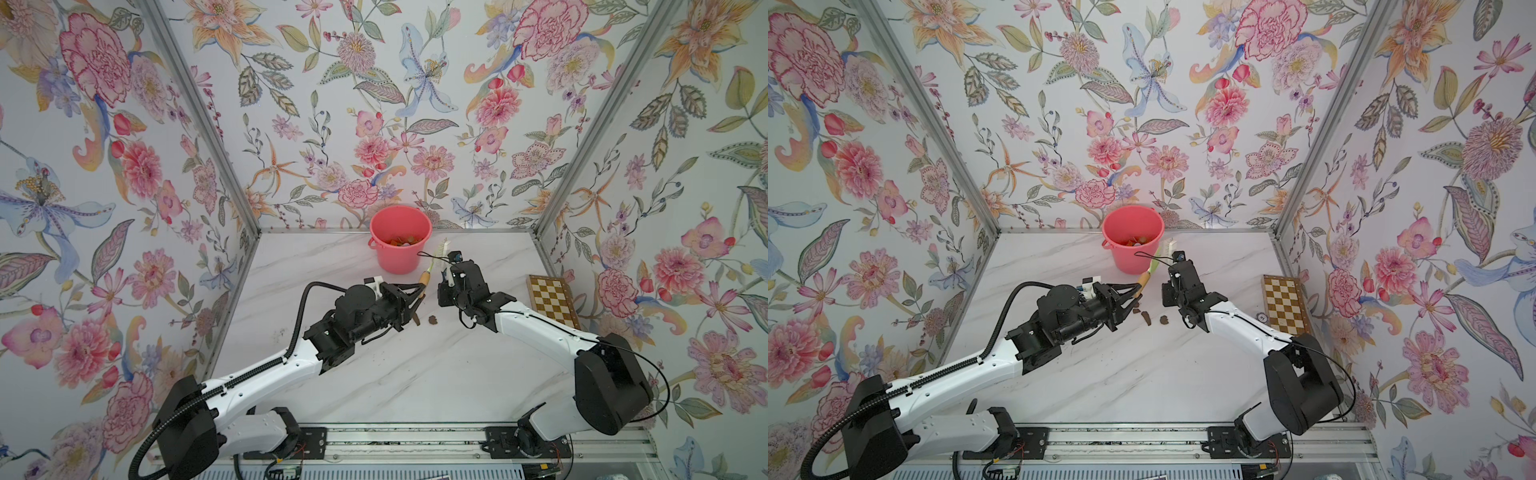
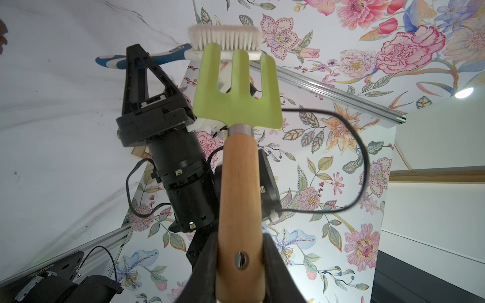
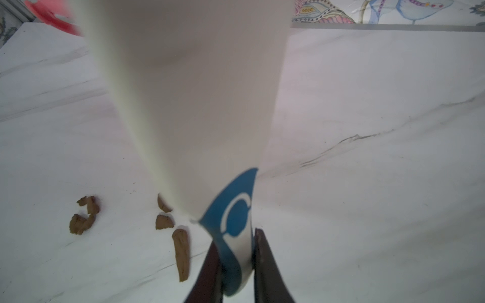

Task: Brush the soil off the hand trowel and place it into the bucket
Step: Brush off the soil from the hand trowel.

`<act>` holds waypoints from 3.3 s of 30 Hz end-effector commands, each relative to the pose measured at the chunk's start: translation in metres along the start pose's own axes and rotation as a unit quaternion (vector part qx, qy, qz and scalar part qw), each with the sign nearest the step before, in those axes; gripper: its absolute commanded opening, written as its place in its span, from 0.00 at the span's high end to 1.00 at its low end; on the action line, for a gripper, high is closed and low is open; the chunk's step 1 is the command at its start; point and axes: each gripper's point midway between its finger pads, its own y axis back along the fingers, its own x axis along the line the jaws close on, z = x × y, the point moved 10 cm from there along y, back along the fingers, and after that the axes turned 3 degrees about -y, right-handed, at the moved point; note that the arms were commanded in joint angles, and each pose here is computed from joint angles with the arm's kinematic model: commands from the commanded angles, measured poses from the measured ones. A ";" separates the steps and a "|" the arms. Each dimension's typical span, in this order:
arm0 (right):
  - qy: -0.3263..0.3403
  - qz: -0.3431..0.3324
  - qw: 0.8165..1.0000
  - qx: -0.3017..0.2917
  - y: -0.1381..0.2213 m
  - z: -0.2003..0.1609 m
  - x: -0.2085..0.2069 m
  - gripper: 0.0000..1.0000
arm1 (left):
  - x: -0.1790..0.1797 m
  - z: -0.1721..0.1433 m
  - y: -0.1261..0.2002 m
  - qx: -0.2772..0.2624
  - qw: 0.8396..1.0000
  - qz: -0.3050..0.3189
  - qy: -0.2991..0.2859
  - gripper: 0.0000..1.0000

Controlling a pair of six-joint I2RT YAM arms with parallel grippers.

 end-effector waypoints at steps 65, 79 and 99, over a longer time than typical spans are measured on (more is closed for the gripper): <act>-0.054 0.145 0.988 -0.023 0.050 0.057 -0.013 0.98 | -0.057 -0.012 0.002 0.049 0.997 -0.027 -0.057 1.00; -0.017 0.212 0.977 -0.032 0.105 0.022 0.035 0.97 | -0.059 -0.012 -0.009 0.061 0.996 -0.032 -0.054 1.00; -0.130 0.174 0.975 -0.040 0.058 0.092 -0.029 0.97 | -0.051 0.002 0.010 0.011 0.996 0.030 -0.079 1.00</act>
